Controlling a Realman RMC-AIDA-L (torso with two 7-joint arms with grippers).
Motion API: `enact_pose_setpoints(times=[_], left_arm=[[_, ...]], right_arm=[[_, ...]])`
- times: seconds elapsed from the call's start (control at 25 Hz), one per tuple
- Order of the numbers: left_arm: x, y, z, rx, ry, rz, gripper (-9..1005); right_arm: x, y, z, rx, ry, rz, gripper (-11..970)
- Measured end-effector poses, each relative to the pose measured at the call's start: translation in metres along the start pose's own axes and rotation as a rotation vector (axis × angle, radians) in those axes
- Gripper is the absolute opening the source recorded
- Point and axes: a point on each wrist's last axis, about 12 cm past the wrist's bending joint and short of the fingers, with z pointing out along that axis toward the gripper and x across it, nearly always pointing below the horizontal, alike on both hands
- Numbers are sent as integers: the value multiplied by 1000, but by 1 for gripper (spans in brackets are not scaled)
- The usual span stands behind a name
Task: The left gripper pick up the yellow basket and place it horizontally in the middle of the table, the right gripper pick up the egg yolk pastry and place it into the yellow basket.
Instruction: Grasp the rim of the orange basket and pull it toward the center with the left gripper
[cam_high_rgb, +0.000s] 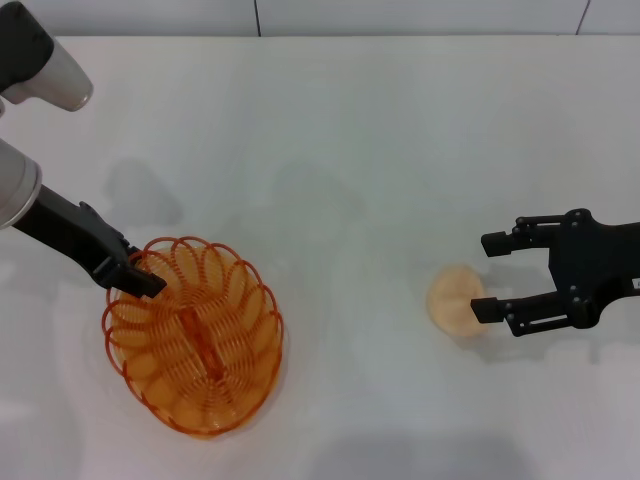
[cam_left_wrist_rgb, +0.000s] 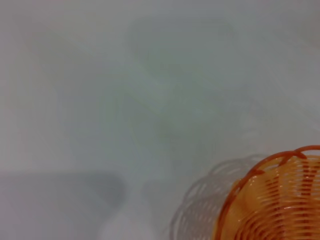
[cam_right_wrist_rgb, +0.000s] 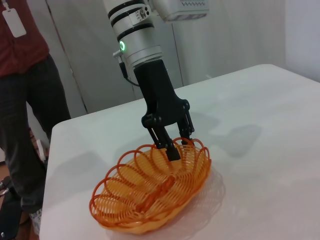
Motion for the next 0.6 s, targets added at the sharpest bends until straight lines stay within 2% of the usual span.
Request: enact_pose_setpoints(times=[0.56, 0.6], left_arm=[[-2, 4, 2, -39, -17, -15, 457], [-2, 4, 2, -41, -18, -17, 423]], right_arm=[[0, 1, 0, -2, -2, 2, 800], [0, 1, 0, -2, -2, 2, 799]])
